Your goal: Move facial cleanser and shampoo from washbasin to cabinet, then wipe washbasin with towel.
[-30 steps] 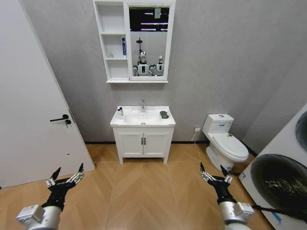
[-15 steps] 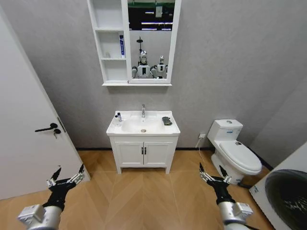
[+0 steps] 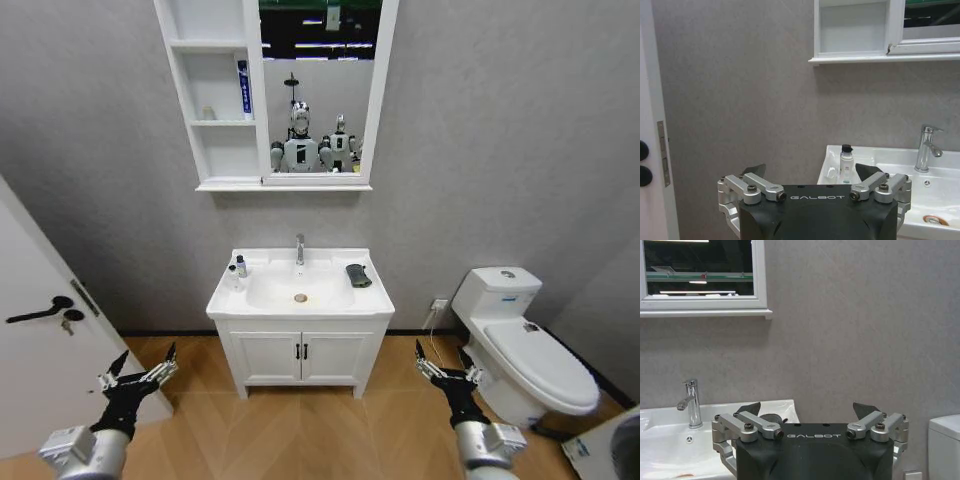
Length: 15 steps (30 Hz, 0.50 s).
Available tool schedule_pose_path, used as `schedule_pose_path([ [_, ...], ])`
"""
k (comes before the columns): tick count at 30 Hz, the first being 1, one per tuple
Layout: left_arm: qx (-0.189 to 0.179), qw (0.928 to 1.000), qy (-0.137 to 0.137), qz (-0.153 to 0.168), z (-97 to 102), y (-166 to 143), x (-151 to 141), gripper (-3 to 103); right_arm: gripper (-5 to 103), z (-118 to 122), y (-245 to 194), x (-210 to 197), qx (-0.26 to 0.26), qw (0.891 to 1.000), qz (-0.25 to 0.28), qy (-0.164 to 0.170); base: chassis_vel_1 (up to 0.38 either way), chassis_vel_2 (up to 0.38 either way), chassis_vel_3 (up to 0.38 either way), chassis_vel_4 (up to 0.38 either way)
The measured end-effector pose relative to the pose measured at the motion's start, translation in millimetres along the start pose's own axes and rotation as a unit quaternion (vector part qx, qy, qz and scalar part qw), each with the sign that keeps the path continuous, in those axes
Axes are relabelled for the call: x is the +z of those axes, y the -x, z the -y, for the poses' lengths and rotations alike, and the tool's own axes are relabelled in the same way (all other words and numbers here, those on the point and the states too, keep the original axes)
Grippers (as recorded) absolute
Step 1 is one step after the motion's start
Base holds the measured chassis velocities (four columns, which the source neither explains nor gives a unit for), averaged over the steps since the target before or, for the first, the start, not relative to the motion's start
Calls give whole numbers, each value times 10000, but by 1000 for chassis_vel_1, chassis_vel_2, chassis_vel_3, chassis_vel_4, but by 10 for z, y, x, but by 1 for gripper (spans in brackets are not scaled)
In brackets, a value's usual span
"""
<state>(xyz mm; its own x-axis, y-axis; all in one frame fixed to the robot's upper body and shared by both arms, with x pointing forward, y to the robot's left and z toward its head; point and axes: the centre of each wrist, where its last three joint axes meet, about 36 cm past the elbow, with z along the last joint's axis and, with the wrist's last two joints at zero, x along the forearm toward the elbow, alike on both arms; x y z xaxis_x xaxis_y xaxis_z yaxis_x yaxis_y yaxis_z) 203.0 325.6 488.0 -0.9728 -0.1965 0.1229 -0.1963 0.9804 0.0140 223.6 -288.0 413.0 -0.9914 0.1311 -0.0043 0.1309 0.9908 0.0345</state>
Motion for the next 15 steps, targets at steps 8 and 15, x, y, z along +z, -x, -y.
schedule_pose_path([
  [8, 37, 10000, 31, -51, 5, 21, 43, 97, 100, 50, 34, 44, 93, 9999, 97, -87, -90, 94, 60, -62],
  [15, 201, 9996, 185, -47, -2, 100, 49, 98, 100, 62, 34, 65, 118, 9998, 97, -87, 45, -38, -45, 26],
])
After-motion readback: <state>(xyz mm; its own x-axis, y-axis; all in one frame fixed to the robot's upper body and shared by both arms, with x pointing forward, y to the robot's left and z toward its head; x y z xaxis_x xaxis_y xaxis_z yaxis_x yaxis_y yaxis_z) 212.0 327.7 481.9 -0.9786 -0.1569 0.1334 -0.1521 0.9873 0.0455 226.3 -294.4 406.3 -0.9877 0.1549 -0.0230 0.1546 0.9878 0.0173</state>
